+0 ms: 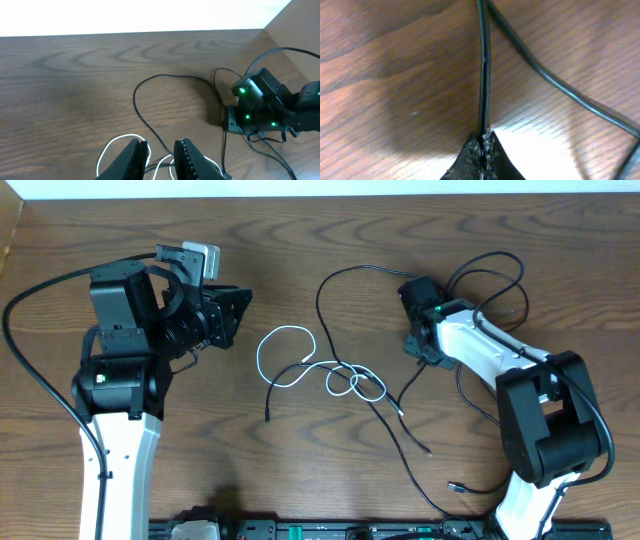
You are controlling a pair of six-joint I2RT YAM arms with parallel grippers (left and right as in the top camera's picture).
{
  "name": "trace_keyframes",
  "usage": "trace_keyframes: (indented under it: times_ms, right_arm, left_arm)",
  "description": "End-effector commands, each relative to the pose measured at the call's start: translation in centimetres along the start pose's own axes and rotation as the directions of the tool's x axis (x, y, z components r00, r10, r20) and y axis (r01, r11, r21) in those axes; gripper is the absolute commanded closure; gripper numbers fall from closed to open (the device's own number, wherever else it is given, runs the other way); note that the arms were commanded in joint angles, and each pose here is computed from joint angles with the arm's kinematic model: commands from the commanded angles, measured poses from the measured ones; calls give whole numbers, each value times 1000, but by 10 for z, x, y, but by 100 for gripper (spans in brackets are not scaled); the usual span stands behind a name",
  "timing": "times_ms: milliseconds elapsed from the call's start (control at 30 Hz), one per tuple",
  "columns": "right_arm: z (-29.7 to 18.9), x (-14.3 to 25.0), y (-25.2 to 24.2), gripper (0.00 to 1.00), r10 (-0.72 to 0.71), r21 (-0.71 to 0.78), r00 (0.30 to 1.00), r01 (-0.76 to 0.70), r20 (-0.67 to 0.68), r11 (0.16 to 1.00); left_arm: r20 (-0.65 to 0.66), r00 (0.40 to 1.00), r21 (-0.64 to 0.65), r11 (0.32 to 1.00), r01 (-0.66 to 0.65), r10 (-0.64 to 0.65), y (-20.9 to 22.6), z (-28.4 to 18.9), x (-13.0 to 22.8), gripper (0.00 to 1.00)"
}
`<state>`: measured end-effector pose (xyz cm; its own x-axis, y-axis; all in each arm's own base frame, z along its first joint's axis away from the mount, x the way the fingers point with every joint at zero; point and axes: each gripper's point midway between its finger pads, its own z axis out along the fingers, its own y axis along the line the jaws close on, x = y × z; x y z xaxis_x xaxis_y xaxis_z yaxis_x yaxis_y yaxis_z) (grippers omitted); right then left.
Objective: Untangle cables
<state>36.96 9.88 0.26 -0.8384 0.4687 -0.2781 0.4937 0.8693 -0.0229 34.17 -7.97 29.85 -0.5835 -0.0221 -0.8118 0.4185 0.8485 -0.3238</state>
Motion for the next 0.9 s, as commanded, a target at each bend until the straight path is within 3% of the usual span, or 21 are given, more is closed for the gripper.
trace_keyframes:
  times_ms: [0, 200, 400, 567, 867]
  right_arm:
    - [-48, -21, 31, 99, -64, -177, 997, 71, 42, 982]
    - [-181, -70, 42, 99, -56, -364, 968, 145, 243, 920]
    - [-285, -115, -1, 99, 40, -396, 909, 142, 416, 907]
    - [-330, -146, -57, 99, 106, -360, 871, 86, 480, 929]
    - [-390, -186, -178, 99, 309, -302, 759, -155, 574, 941]
  left_arm:
    - [-1, 1000, 19, 1000, 0, 0, -4, 0, 0, 76]
    - [-11, 1000, 19, 1000, 7, -7, -4, 0, 3, 76]
    - [-23, 1000, 19, 1000, 15, -15, -4, 0, 6, 76]
    - [-23, 1000, 19, 1000, 15, -15, -4, 0, 6, 76]
    - [-22, 1000, 19, 1000, 14, -14, -4, 0, 6, 76]
